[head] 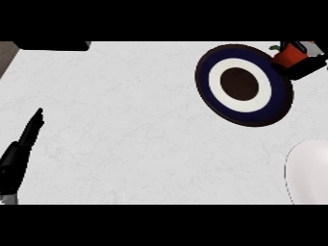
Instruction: Pick the bell pepper from the plate and place it in the plate
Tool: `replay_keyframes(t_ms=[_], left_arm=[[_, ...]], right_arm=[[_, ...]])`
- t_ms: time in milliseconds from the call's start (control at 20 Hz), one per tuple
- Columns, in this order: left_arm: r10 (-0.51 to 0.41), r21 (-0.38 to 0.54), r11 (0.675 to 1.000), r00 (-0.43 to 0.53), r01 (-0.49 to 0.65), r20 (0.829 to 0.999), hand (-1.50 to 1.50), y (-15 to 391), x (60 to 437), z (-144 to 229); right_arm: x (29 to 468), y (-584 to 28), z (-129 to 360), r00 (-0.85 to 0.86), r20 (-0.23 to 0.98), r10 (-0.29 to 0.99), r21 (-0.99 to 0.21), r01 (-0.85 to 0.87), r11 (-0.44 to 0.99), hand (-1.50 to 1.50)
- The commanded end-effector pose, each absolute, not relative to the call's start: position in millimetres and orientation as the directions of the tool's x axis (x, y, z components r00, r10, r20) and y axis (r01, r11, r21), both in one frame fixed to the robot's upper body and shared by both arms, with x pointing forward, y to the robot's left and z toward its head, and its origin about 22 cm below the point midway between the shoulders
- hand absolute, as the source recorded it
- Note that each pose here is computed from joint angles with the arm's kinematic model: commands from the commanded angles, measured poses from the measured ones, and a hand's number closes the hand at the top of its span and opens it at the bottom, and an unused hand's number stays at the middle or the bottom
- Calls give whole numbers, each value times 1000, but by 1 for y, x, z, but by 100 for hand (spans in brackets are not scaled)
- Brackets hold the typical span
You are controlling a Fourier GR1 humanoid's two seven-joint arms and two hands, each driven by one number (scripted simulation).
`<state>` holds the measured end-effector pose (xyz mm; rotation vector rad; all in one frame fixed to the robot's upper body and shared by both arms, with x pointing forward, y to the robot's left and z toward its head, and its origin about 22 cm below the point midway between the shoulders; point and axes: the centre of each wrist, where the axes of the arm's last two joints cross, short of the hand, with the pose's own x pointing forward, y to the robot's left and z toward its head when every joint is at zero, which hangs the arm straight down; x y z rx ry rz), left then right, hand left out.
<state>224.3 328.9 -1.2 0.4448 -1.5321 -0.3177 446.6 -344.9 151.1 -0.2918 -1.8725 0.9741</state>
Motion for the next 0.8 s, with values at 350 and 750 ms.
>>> replay_keyframes(t_ms=[350,750], left_arm=[[-468,468,881,20,-67,884,0,334,222,7],[-477,478,876,33,-71,878,0,328,221,-8]], right_arm=[[456,-302,113,-267,786,557,-618,-321,718,-150],[456,-311,121,-329,894,303,-389,-237,890,-150]])
